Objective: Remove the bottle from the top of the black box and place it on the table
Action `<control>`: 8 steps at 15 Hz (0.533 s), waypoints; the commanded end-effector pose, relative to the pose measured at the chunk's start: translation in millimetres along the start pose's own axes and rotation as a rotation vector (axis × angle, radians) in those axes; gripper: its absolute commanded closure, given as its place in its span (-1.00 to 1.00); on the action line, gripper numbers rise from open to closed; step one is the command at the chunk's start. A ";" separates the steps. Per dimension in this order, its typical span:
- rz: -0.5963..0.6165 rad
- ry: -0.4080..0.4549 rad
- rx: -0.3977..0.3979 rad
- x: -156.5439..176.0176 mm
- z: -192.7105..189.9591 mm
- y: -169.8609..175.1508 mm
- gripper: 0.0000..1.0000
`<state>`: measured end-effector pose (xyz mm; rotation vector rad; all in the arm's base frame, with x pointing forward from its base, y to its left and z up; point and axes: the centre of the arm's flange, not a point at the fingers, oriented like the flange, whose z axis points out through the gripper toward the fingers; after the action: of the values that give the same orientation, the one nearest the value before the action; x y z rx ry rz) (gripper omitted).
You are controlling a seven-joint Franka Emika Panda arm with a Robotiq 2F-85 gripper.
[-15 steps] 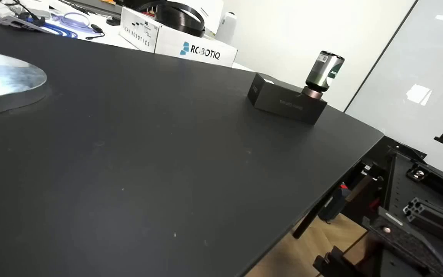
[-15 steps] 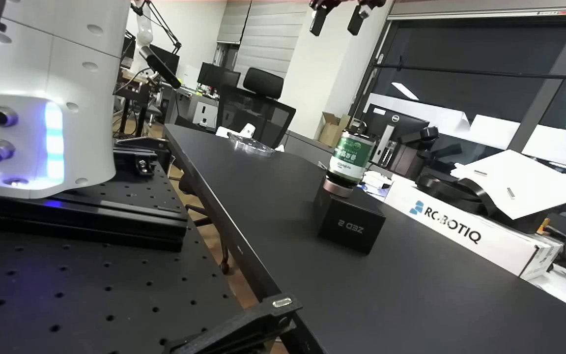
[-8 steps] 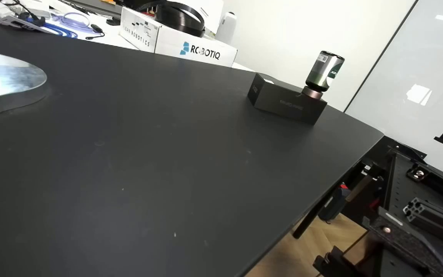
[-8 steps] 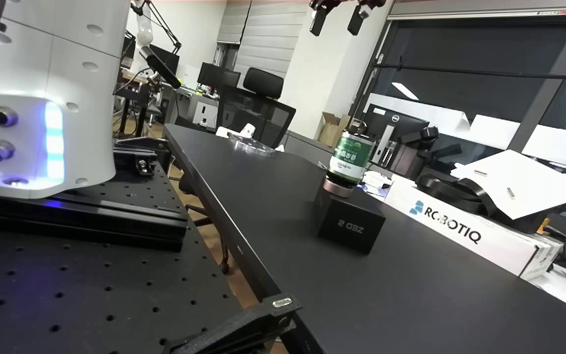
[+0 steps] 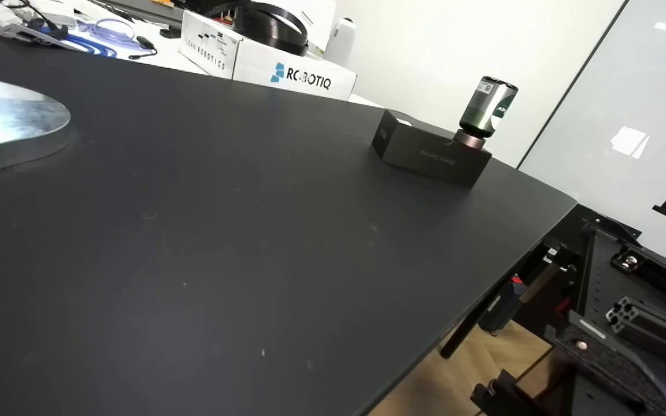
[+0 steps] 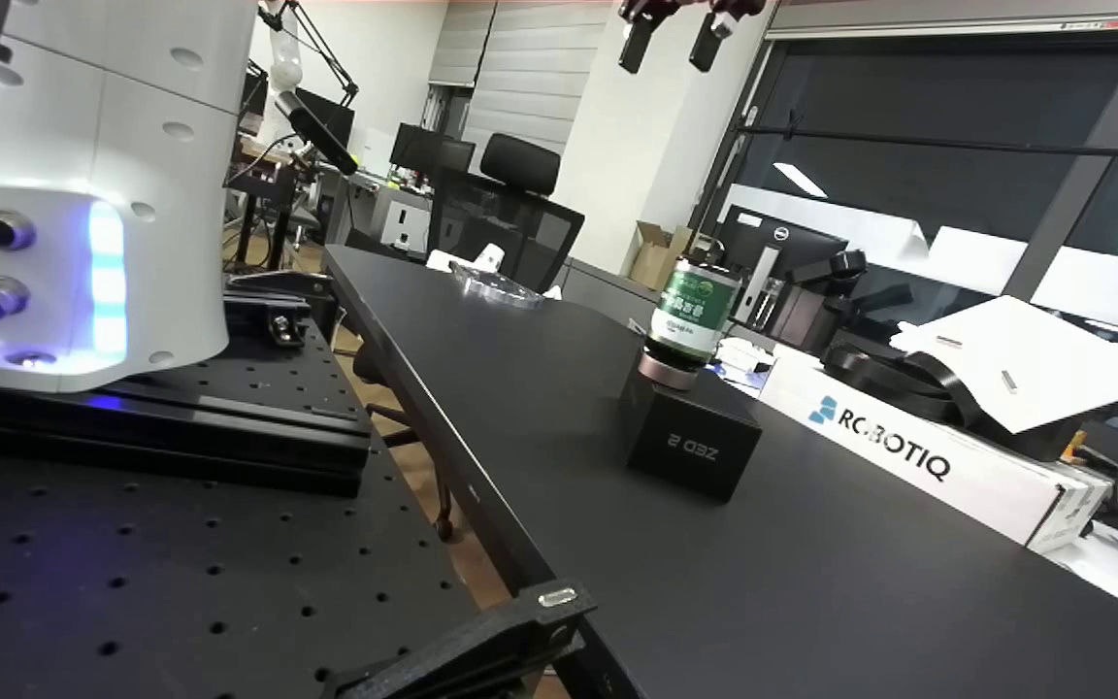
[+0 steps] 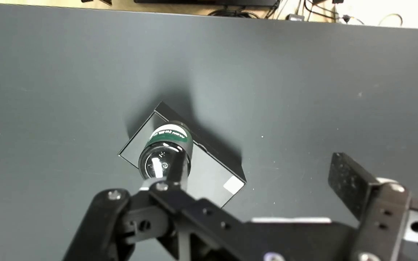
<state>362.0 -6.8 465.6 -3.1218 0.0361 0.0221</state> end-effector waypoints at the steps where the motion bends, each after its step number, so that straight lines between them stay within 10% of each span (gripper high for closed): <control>1: 0.189 0.040 0.022 28.0 -6.9 7.3 -1.00; 8: 0.515 0.149 0.011 77.8 23.1 52.6 -1.00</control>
<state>409.1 -49.9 447.6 -3.0405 0.6070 -0.1704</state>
